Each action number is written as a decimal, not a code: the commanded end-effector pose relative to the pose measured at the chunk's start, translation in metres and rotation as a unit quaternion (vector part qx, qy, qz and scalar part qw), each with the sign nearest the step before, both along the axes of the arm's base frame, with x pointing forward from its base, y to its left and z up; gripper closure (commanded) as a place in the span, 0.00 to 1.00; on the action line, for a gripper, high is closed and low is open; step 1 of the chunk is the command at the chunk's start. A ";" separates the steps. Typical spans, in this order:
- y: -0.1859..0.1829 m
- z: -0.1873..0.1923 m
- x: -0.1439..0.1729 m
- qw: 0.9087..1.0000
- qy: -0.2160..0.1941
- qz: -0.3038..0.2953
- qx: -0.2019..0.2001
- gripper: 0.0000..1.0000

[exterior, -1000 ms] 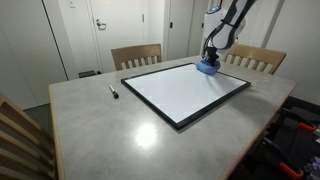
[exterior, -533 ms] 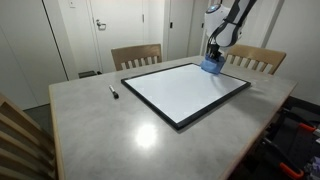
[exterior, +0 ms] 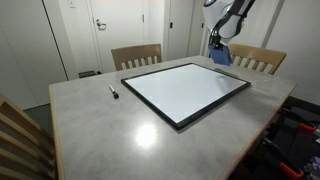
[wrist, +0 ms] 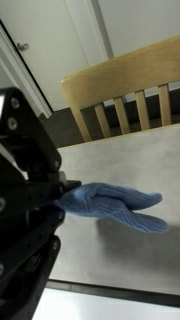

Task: Use the cloth to wipe the white board

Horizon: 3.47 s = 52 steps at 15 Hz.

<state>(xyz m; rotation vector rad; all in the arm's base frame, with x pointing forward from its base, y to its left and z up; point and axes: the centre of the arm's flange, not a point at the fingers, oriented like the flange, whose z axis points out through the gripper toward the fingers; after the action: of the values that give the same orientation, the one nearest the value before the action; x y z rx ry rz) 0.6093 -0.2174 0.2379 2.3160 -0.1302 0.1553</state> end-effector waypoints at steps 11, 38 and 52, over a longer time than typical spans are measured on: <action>0.137 -0.100 -0.029 0.981 0.023 0.081 0.172 0.99; 0.272 -0.064 -0.072 0.878 -0.046 0.221 0.421 0.99; 0.343 -0.064 -0.059 0.865 -0.043 0.220 0.449 0.99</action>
<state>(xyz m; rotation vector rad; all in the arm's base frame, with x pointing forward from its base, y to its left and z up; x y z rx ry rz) 0.5416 0.1112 0.1744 3.2327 0.3623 0.5455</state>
